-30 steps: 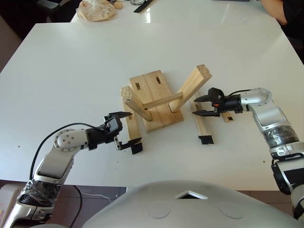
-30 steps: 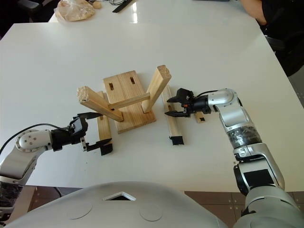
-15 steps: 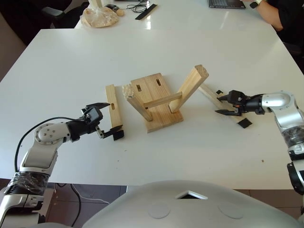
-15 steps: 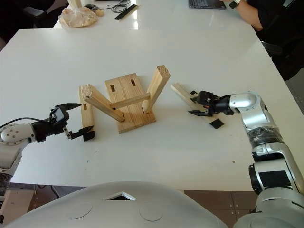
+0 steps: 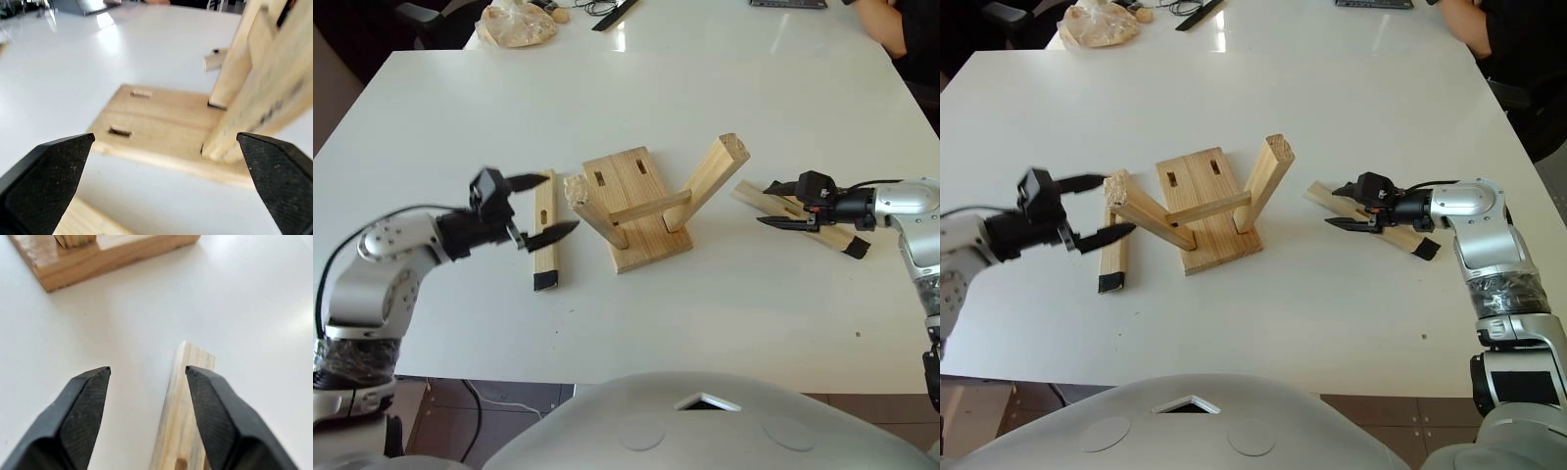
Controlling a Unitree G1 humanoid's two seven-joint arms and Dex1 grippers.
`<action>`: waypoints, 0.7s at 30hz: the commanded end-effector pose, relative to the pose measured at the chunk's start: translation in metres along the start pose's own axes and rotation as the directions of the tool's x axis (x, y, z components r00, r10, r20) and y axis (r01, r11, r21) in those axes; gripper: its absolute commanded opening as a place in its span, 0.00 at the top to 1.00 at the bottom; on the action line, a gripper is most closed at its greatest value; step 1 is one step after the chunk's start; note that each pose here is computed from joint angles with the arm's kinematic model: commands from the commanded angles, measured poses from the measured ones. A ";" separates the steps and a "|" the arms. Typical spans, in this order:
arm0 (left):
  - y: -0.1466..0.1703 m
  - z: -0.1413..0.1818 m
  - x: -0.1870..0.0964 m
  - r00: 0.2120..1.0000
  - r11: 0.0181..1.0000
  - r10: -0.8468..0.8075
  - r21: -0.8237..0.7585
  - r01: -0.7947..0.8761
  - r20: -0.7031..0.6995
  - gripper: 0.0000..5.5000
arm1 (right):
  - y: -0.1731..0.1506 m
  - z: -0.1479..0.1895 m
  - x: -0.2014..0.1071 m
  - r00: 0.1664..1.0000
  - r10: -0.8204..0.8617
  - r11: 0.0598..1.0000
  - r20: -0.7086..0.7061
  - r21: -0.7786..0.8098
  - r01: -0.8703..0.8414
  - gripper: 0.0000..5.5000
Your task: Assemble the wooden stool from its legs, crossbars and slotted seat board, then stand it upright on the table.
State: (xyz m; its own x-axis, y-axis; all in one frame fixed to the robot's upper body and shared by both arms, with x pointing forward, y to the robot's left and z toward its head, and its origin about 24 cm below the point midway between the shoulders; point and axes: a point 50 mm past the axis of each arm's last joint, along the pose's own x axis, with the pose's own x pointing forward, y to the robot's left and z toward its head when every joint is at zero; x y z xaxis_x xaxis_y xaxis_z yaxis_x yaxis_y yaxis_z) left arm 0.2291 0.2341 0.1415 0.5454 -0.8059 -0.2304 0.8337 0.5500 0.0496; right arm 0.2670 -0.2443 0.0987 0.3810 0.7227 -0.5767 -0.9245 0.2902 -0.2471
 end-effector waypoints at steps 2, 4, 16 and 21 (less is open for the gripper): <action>0.005 0.009 0.009 0.999 0.999 -0.003 0.050 0.005 -0.036 0.02 | 0.016 0.013 0.002 0.998 0.053 0.999 0.032 -0.007 -0.053 0.49; 0.005 -0.002 0.022 0.997 0.997 -0.012 0.077 0.018 -0.079 0.02 | 0.028 0.012 0.006 0.993 0.112 0.994 0.022 -0.009 -0.112 0.49; -0.068 -0.015 0.118 0.962 0.960 -0.273 0.059 0.274 -0.016 0.02 | 0.050 -0.003 0.032 0.975 0.220 0.976 -0.032 0.021 -0.219 0.49; -0.073 -0.025 0.127 0.963 0.959 -0.261 0.096 0.267 -0.065 0.02 | 0.046 -0.009 0.029 0.983 0.175 0.984 -0.052 0.040 -0.173 0.49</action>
State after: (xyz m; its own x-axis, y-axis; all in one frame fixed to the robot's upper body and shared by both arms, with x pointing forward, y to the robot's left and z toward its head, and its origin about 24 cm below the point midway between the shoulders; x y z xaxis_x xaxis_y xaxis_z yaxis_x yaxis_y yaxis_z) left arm 0.2350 0.0942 0.0885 0.2937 -0.9197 -0.2605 0.9556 0.2897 0.0544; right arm 0.2327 -0.2096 0.0619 0.1839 0.7497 -0.6357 -0.9823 0.1632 -0.0917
